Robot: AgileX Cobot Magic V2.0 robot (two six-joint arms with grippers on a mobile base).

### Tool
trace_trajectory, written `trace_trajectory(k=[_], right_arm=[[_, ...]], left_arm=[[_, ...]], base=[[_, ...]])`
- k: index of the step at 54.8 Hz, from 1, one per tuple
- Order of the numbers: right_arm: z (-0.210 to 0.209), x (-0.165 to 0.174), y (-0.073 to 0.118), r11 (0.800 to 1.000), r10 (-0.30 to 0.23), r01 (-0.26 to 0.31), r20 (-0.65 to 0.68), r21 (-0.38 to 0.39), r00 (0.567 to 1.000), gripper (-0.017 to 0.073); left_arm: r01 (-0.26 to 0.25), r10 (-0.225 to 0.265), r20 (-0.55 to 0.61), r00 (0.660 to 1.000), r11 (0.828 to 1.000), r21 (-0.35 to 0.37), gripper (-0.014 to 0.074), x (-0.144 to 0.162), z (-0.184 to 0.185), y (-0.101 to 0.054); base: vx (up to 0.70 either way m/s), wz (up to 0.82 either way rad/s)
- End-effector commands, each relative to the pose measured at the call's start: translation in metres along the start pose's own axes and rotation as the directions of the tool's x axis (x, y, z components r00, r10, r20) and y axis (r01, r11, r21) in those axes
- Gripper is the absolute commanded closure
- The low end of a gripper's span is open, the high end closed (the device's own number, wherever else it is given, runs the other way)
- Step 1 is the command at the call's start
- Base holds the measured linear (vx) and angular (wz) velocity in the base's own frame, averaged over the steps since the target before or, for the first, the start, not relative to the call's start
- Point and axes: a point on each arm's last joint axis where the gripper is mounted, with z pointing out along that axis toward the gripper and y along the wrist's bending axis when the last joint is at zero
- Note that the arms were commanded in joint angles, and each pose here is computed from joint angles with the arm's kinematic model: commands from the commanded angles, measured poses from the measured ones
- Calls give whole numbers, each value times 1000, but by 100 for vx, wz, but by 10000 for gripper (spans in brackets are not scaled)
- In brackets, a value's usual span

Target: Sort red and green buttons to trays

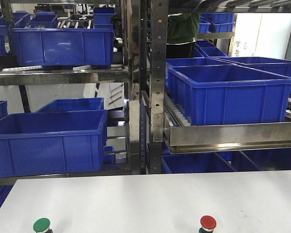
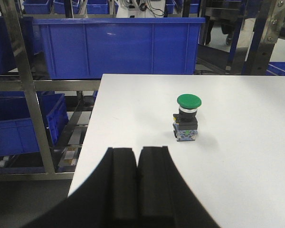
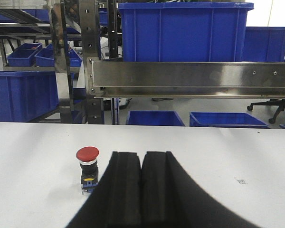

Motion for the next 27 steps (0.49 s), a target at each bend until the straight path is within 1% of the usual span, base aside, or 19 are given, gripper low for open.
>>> trace_trajectory(k=[1, 27], right_arm=[[0, -5, 0, 1000, -12, 12, 77, -2, 997, 567], [0, -6, 0, 1000, -13, 13, 93, -3, 996, 567]], left_arm=[[16, -18, 110, 994, 1000, 21, 599, -17, -4, -2], [10, -13, 110, 994, 1000, 20, 599, -17, -4, -2]], base=[[0, 0], [0, 0]])
